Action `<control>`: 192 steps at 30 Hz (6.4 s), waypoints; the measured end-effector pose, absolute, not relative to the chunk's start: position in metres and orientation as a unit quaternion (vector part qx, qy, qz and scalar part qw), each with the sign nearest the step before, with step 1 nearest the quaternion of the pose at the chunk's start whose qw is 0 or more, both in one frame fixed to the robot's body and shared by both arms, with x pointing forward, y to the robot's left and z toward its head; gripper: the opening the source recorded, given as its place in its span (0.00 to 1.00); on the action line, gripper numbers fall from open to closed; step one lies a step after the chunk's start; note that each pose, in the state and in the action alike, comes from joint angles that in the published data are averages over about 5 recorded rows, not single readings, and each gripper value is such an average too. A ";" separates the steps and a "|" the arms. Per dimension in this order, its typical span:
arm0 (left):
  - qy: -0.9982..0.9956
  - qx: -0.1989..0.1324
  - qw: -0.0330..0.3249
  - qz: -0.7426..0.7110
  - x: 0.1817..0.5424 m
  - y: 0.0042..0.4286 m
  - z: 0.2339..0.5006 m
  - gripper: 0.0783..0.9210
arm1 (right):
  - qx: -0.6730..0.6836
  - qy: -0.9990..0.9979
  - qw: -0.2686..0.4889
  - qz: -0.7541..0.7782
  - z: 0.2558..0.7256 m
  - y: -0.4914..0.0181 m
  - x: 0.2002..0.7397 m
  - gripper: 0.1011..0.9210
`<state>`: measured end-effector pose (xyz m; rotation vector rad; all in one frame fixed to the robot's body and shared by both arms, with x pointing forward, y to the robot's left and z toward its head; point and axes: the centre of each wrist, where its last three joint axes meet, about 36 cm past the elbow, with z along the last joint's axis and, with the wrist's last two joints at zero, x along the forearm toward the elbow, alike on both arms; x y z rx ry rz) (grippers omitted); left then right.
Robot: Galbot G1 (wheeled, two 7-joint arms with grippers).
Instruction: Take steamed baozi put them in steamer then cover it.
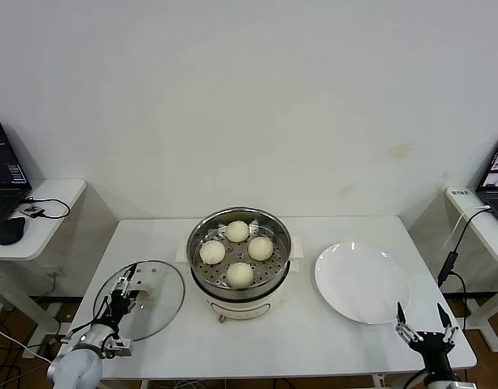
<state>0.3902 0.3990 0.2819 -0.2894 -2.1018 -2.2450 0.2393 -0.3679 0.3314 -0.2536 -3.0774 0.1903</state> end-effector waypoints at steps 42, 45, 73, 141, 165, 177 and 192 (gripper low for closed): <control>-0.691 0.017 0.006 -0.723 0.342 0.381 0.366 0.05 | -0.052 -0.995 0.026 0.078 0.328 -0.349 0.241 0.88; -0.698 0.025 0.004 -0.716 0.341 0.371 0.385 0.05 | -0.050 -0.995 0.026 0.085 0.327 -0.345 0.240 0.88; -0.738 0.006 -0.037 -0.674 0.389 0.215 0.451 0.05 | -0.110 -0.979 0.058 0.164 0.301 -0.310 0.244 0.88; -0.708 -0.046 -0.009 -0.705 0.430 0.055 0.428 0.05 | -0.106 -0.970 0.082 0.203 0.281 -0.291 0.232 0.88; -0.756 -0.057 -0.035 -0.651 0.366 0.100 0.450 0.74 | -0.097 -0.970 0.090 0.206 0.276 -0.287 0.229 0.88; -0.874 -0.105 -0.058 -0.471 0.303 0.187 0.437 0.88 | -0.057 -0.977 0.078 0.191 0.280 -0.287 0.221 0.88; -0.990 -0.059 -0.008 -0.127 0.237 0.247 0.387 0.88 | 0.010 -0.987 0.076 0.143 0.294 -0.276 0.208 0.88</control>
